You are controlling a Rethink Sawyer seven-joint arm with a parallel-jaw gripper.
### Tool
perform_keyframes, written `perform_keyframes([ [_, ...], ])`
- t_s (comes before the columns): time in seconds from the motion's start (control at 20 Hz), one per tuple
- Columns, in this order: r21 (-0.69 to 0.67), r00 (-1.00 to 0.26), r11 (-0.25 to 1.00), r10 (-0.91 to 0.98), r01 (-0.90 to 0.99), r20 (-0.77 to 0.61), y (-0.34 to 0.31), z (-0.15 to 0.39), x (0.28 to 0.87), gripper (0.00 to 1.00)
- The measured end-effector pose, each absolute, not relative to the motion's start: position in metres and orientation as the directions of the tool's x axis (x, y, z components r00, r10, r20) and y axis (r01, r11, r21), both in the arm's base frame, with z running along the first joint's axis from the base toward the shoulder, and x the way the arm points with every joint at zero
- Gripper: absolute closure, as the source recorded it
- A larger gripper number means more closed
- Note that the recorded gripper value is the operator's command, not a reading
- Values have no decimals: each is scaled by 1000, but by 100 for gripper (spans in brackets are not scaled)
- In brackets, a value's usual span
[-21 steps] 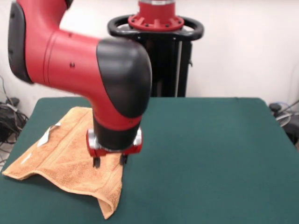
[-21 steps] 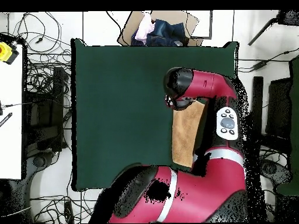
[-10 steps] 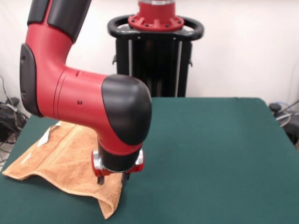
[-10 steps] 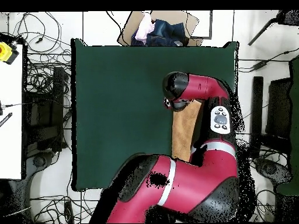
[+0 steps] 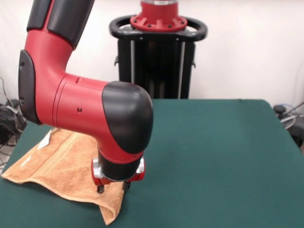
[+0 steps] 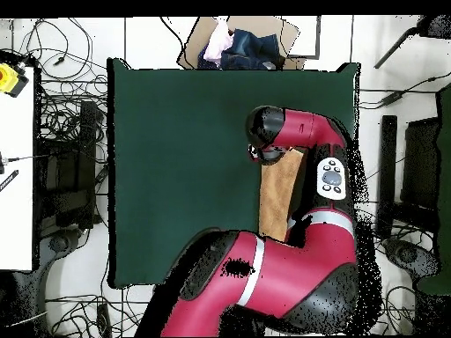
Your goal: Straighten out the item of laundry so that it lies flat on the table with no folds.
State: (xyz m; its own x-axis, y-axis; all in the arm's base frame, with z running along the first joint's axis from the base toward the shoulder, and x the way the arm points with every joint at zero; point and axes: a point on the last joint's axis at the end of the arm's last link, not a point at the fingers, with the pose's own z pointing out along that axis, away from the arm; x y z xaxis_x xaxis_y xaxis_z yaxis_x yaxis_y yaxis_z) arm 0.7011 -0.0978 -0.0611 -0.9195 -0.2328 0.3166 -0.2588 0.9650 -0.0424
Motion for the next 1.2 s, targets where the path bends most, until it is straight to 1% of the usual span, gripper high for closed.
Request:
perform_keyframes([
  [0.1,-44,-920,965,-233,-259,314,-98,-62,703,0],
  [0.15,-49,-921,964,-234,-261,312,-99,-61,704,100],
  [0.5,-77,-919,956,-248,-284,307,-103,-60,709,100],
  [1.2,-80,-919,955,-251,-287,305,-103,-55,709,100],
])
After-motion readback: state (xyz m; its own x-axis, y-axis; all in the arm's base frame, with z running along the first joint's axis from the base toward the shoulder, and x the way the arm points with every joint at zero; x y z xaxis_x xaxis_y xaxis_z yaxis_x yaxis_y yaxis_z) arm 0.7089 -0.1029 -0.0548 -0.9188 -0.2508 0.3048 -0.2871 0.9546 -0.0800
